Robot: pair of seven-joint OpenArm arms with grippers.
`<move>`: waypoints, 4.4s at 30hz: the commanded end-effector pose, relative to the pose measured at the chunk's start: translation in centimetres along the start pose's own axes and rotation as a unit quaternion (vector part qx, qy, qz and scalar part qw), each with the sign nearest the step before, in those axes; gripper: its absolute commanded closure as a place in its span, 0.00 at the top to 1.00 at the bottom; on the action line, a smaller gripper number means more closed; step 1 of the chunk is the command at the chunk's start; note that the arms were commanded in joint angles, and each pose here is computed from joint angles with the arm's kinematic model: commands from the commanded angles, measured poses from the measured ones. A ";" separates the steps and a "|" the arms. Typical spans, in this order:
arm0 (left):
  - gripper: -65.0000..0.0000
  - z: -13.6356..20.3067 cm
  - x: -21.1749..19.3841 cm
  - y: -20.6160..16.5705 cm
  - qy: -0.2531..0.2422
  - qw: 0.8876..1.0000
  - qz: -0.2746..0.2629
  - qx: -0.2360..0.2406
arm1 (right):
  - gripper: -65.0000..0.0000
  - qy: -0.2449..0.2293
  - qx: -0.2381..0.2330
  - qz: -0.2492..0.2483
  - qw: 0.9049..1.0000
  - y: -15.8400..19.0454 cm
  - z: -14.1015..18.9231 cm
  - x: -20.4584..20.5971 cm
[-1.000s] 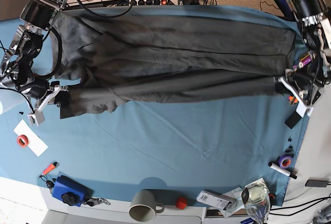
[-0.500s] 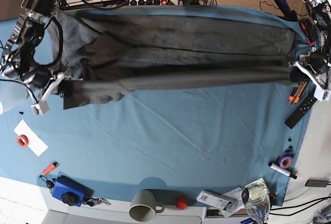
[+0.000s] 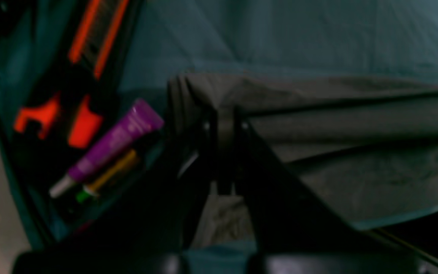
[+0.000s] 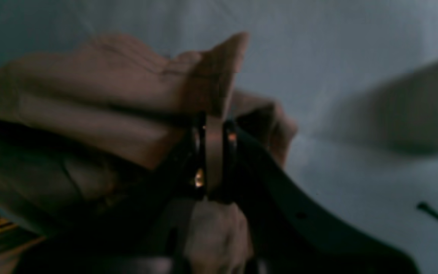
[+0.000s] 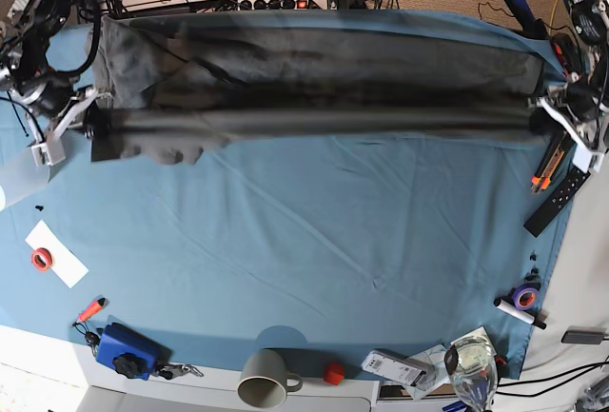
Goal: Fold the T-shirt properly
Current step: 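Lift the hem and fold it toward the collar with both grippers, then regrasp the ends of the folded grey strip with both grippers, then hold the strip ends and tighten the fold with both grippers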
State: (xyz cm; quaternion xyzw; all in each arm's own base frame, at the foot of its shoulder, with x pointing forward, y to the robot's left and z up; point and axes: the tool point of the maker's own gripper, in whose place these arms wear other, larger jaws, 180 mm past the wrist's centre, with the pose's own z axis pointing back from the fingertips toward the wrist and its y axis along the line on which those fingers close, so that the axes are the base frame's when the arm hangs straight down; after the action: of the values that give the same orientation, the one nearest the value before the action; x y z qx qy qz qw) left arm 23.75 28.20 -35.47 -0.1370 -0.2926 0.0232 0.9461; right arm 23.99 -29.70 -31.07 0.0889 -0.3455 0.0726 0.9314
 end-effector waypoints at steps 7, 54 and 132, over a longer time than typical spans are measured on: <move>0.00 1.0 0.4 0.2 -0.008 1.000 -0.016 0.007 | 0.00 0.024 -0.010 0.008 1.000 -0.4 0.9 -1.6; 0.51 1.2 -1.7 -0.4 0.008 0.999 -0.034 -0.008 | 0.25 0.106 0.005 -0.030 0.994 1.2 1.2 -8.2; 0.00 1.3 -1.0 -5.5 -0.060 0.998 -0.005 -0.021 | 0.25 0.003 -0.040 -0.025 0.999 -0.7 0.8 -4.2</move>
State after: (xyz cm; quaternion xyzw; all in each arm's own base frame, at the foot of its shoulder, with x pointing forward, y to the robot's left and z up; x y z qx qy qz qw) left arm 21.42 23.01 -34.54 -0.1549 -0.3327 0.0283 0.9298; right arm 19.64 -30.55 -34.55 0.0638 -0.3190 0.0292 0.9451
